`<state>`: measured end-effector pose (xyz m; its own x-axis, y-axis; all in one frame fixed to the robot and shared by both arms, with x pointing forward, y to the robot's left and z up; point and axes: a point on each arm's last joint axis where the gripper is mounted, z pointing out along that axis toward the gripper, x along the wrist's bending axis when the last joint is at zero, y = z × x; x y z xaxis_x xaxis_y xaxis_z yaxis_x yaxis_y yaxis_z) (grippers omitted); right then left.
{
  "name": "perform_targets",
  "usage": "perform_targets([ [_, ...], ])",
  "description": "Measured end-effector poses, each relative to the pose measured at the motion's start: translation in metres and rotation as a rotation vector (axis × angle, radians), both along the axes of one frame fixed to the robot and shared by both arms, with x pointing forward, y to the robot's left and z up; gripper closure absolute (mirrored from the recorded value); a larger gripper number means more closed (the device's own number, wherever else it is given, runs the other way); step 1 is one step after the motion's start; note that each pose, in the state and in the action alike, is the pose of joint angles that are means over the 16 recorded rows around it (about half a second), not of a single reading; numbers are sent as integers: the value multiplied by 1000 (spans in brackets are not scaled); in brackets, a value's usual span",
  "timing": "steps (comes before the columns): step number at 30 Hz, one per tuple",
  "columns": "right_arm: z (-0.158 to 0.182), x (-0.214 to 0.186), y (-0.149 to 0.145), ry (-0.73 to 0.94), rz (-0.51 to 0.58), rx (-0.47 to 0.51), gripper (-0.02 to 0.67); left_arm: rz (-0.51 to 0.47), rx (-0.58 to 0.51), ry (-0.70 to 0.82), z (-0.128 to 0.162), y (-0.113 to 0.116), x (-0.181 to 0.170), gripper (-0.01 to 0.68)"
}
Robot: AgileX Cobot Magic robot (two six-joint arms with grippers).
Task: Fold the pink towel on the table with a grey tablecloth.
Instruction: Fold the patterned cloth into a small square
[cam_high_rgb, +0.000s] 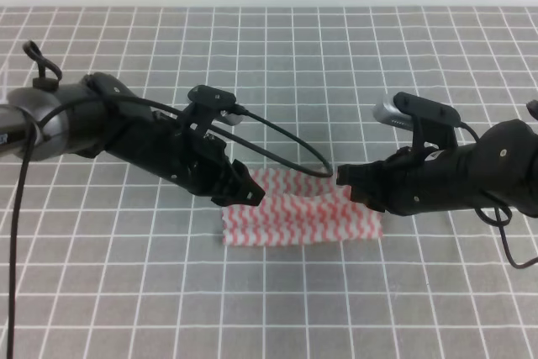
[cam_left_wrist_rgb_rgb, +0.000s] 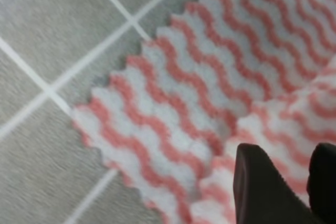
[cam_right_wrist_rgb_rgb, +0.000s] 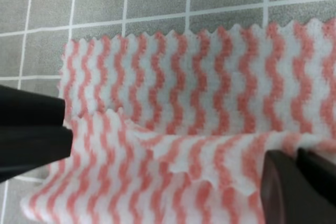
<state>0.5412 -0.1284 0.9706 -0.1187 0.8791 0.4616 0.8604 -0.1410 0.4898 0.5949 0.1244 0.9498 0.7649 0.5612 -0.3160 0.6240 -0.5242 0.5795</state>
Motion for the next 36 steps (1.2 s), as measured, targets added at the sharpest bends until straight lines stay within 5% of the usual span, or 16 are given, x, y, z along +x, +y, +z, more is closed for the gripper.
perform_targets([
  [22, 26, -12, -1, -49, 77, 15, 664, -32, 6, -53, -1, -2, 3, 467],
  [36, 34, -15, -2, -64, 88, 21, 664, -315, 40, -185, -1, -1, -4, 467],
])
